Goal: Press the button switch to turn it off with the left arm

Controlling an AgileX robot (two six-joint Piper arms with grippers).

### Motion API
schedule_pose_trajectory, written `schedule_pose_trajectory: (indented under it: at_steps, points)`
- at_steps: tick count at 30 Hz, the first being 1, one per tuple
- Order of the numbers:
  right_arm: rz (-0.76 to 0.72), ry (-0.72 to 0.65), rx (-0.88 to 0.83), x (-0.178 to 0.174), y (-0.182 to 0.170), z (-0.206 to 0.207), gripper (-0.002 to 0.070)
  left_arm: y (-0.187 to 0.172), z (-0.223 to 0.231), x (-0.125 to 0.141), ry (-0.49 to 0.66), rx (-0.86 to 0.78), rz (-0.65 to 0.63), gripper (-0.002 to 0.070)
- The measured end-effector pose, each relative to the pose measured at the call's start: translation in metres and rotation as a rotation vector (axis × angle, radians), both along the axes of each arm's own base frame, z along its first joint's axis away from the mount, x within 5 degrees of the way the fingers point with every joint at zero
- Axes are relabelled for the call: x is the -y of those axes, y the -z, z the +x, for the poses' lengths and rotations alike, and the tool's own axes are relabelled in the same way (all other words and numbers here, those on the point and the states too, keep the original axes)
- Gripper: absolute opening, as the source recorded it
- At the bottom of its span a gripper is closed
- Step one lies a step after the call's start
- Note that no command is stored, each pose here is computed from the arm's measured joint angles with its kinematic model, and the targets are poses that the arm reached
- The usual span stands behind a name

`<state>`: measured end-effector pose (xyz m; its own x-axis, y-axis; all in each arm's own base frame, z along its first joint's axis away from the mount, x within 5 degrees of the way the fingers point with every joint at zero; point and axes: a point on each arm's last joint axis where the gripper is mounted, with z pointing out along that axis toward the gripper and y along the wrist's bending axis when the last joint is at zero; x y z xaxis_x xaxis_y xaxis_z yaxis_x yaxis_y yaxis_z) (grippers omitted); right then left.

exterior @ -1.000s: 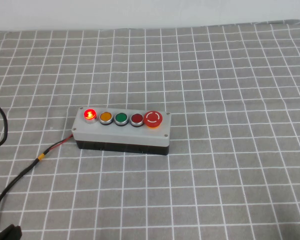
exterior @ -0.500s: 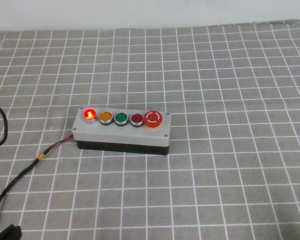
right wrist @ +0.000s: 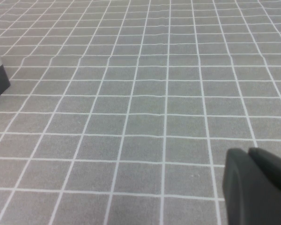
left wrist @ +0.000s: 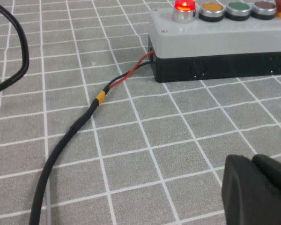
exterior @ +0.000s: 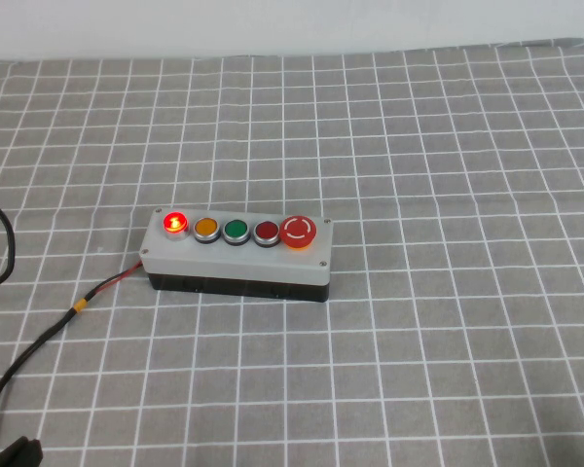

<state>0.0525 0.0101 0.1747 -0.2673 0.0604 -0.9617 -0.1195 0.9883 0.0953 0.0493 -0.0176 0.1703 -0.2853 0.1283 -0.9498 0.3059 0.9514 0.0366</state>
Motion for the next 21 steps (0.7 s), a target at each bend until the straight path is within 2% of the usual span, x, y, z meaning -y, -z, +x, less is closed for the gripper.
schedule_pose_trajectory:
  at_steps: [14,17,21]
  points:
    - [0.0,0.0,0.0,0.0,0.0,0.0,-0.0017,0.0,0.0,0.0,-0.002,0.0,-0.009,-0.0003]
    - [0.0,0.0,0.0,0.0,0.0,0.0,-0.0017,-0.003,0.0,0.002,-0.02,-0.004,-0.118,-0.0003]
    - [0.0,0.0,0.0,0.0,0.0,0.0,-0.0017,-0.013,0.002,0.004,-0.059,0.015,-0.418,-0.0003]
